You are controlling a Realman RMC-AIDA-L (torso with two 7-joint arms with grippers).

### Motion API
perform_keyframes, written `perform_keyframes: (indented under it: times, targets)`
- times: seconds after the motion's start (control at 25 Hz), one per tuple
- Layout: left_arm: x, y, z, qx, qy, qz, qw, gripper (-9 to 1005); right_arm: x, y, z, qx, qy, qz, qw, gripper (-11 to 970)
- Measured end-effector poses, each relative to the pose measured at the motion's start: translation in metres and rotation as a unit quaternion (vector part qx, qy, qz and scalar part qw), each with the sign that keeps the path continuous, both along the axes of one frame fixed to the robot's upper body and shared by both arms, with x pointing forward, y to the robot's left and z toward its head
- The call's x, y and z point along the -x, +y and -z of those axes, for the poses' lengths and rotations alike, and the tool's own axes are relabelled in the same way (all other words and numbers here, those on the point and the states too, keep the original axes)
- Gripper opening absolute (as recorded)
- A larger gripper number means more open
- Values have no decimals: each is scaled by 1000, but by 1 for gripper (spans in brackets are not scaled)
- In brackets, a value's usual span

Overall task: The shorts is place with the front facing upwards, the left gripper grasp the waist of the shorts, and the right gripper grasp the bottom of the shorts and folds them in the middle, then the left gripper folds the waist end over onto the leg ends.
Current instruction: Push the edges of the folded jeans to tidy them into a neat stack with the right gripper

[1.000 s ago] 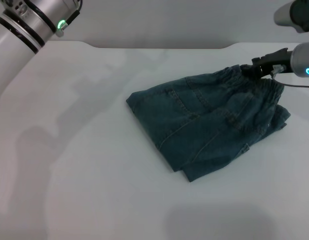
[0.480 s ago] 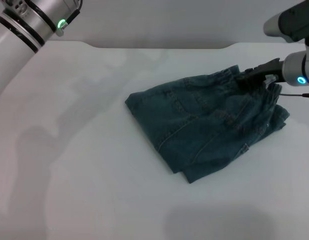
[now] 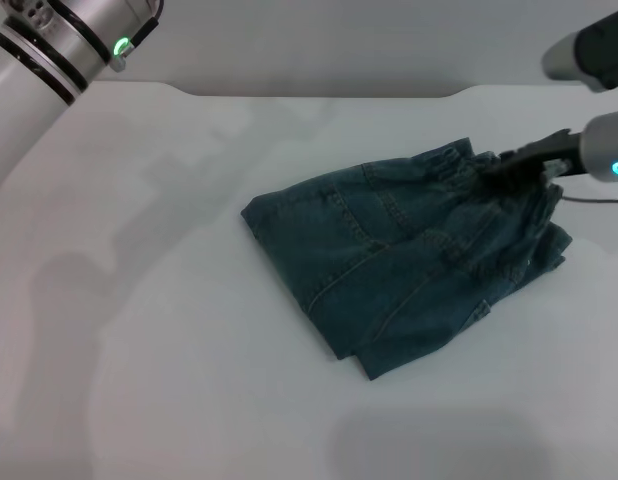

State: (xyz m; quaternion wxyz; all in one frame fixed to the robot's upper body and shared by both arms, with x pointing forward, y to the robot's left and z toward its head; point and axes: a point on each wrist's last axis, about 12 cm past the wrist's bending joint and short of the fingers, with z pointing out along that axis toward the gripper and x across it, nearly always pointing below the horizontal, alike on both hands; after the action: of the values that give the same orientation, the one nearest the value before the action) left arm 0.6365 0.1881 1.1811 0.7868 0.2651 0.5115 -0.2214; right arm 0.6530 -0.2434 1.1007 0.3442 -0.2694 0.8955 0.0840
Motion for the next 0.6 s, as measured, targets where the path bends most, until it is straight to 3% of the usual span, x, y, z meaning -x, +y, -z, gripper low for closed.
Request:
perform_keyframes:
  times: [0.16, 0.6]
  targets:
    - [0, 0, 0, 0, -1, 1, 1000, 665, 4, -18, -8, -2, -29, 25, 999, 340]
    - [-1, -3, -1, -2, 0, 0, 1000, 665, 23, -29, -20, -15, 6, 5, 1000, 339]
